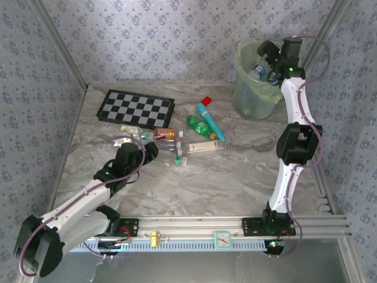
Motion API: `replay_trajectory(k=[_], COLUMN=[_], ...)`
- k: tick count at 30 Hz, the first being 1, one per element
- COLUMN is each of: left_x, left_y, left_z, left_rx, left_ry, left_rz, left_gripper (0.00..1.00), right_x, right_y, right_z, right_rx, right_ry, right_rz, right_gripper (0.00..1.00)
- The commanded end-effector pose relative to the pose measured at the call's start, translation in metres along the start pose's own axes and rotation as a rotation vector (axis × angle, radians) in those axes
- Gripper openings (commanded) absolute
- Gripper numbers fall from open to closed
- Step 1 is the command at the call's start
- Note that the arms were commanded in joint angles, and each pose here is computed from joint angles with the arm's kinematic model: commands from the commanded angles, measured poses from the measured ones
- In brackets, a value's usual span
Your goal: Put the plastic bottles in the bin
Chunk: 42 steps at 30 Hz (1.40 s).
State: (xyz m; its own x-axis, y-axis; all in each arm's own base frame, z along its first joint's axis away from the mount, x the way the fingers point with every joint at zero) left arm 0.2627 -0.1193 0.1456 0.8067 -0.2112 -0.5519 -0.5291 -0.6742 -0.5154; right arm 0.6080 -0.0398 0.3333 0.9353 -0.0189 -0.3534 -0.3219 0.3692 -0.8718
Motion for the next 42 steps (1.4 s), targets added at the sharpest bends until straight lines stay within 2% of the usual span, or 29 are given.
replay_trajectory(k=[1,6,10,19,24,29,35,42], left_x=[-0.002,-0.002,-0.001,0.01,0.015,0.017,0.018,0.029], left_y=[-0.004,-0.005,-0.005,0.006,0.015,0.026,0.036,0.039], left_z=[0.004,0.005,0.005,0.01,0.015,0.012,0.008,0.004], left_rx=[-0.032,-0.072,-0.112,-0.257,-0.367,-0.477,-0.537,-0.564], left_ry=[-0.013,-0.019,-0.023,-0.069,-0.152,-0.183,-0.26,-0.33], left_rz=[-0.022,-0.024,-0.023,0.017,0.052,0.067,0.055,0.016], left_gripper=[1.0,1.0,1.0,1.0,1.0,1.0,1.0,1.0], right_x=[-0.049,-0.083,-0.111,-0.173,-0.199,-0.213,-0.212,-0.218], right_y=[-0.034,-0.03,-0.014,0.046,0.088,0.146,0.218,0.264], right_z=[0.014,0.028,0.041,0.084,0.113,0.125,0.117,0.127], right_rx=[-0.083,-0.149,-0.203,-0.34,-0.426,-0.458,-0.457,-0.491], right_ry=[0.018,0.001,-0.014,-0.037,-0.076,-0.125,-0.122,-0.182], right_rz=[-0.083,-0.109,-0.085,-0.067,-0.02,0.055,0.171,0.218], right_gripper=[1.0,1.0,1.0,1.0,1.0,1.0,1.0,1.0])
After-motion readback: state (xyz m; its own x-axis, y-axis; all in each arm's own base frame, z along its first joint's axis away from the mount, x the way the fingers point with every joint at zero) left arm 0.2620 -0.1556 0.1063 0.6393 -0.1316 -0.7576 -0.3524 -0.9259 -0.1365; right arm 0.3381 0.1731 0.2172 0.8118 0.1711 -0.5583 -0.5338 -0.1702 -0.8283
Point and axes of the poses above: each hand's point on the last joint's axis, 136 mm out from that joint toward the fingers, its own x axis out along the fingers, its own z axis along the line the jaws close on, y = z × x, the point moved 2 cm from there along -x, back along the fingers, and after that the axes turned 14 degrees about -x, right-handed, at the moved point
